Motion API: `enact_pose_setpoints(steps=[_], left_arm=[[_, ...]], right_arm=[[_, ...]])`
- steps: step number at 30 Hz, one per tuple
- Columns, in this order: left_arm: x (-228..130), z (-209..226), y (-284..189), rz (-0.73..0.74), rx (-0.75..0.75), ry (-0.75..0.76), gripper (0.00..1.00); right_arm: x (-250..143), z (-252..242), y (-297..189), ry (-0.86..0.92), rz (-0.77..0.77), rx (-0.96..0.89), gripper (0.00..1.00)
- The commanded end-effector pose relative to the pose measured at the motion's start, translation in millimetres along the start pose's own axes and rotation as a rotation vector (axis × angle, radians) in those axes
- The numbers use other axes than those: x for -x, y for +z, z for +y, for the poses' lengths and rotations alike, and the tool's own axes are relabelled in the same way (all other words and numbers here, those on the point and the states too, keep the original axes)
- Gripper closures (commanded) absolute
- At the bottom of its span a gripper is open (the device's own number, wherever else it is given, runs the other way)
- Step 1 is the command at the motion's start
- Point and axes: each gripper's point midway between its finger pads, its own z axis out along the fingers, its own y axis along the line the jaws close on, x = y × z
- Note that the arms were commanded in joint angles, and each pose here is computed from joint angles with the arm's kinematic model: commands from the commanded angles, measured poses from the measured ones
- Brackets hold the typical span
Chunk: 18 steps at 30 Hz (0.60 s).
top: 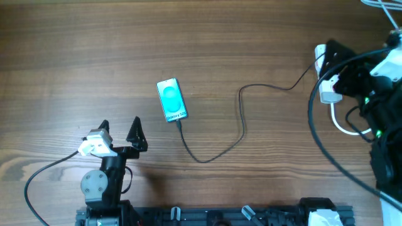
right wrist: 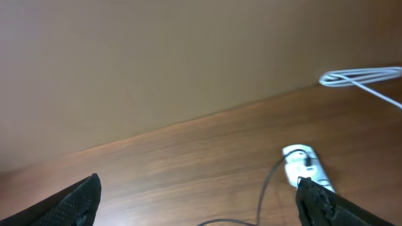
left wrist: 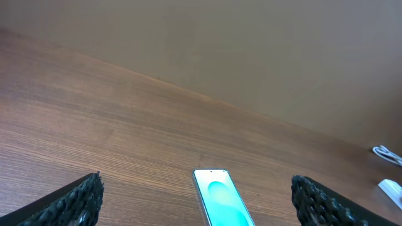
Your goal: Plug charger to phone and switch on socket
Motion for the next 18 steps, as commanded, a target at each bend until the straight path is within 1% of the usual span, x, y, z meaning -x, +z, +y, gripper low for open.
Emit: enact_pose_setpoints(steps=[1, 3, 5, 7, 12, 15, 18], left_arm=[[-0.9, 1.5, -0.2, -0.004, 0.008, 0.024, 0.0], [-0.9, 1.5, -0.2, -0.004, 0.008, 0.024, 0.0], [-0.9, 1.5, -0.2, -0.004, 0.008, 0.024, 0.0], [-0.9, 1.5, -0.2, -0.004, 0.008, 0.024, 0.0], [-0.9, 1.5, -0.2, -0.004, 0.008, 0.024, 0.0], [-0.9, 1.5, -0.2, -0.004, 0.008, 0.024, 0.0], [-0.9, 1.5, -0.2, -0.004, 0.008, 0.024, 0.0]], right_arm=[[0.2, 21.9, -16.1, -0.044, -0.019, 0.064, 0.0], [-3.9, 26.9, -19.6, -0.057, -0.008, 0.079, 0.0], [-4.7, 16.8, -19.8, -0.066, -0.011, 0.017, 0.0], [-15.5, 10.3, -17.6, -0.071, 0.027, -0.011, 0.0], [-47.6, -0.7, 12.0, -0.181, 0.057, -0.028, 0.0], [-70.5, -6.1, 41.8, -0.186, -0.005, -0.009, 0.0], [-89.1, -5.9, 62.6, -0.147, -0.118, 0.044, 0.0]])
